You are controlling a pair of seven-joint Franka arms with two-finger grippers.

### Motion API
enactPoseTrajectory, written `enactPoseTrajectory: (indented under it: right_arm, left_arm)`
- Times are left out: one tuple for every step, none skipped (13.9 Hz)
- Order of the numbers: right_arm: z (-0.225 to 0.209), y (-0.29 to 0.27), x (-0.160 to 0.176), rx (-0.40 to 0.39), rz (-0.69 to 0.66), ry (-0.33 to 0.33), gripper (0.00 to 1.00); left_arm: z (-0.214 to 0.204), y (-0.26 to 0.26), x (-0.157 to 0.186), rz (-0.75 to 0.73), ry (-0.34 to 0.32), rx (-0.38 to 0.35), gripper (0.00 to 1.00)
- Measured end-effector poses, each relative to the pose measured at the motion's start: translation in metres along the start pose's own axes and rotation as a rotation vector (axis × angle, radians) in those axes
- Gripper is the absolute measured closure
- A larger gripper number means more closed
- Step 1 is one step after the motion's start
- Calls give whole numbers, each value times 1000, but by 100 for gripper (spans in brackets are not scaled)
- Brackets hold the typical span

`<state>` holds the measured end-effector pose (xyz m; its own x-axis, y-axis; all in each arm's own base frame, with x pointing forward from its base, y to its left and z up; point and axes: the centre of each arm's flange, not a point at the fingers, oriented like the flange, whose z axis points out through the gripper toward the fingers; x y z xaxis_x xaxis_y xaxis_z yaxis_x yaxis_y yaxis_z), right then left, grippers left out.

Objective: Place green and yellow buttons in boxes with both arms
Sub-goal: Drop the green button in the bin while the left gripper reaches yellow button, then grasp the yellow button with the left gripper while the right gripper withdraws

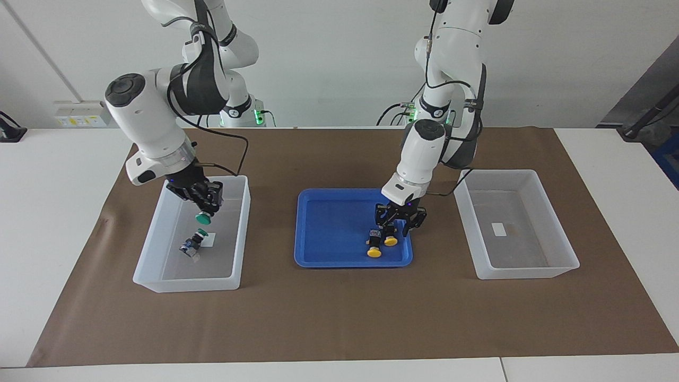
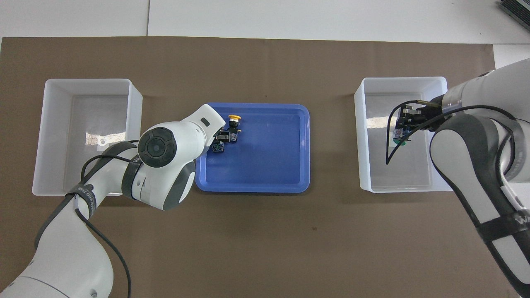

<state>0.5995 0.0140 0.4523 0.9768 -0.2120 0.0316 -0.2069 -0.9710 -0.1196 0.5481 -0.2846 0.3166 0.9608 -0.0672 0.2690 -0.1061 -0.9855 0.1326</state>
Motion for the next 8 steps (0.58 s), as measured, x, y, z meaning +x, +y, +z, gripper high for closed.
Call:
enactPoseTrajectory:
  right_arm:
    - [14,8,-1,-3,-7,3,67]
    - [32,11,-3,-6,-12,10,67]
    - [47,12,-5,-9,-13,13,67]
    - [61,11,-7,-13,-14,11,67]
    - [72,11,-9,-16,-14,5,67]
    - [79,12,-10,-19,-14,0,67]
    - [84,13,-11,-21,-13,-1,67]
    - [88,14,-12,-22,-12,-5,67]
  left_arm:
    - [3,4,-6,2,-9,1,36]
    - [4,8,-11,-4,-15,1,36]
    - [5,12,-14,-8,-18,0,41]
    - [5,14,-17,-10,-22,0,42]
    - [6,13,-19,-12,-26,2,42]
    - [6,13,-20,-12,-27,2,45]
    - [5,13,-21,-12,-27,3,46]
    - [5,12,-21,-14,-28,5,46]
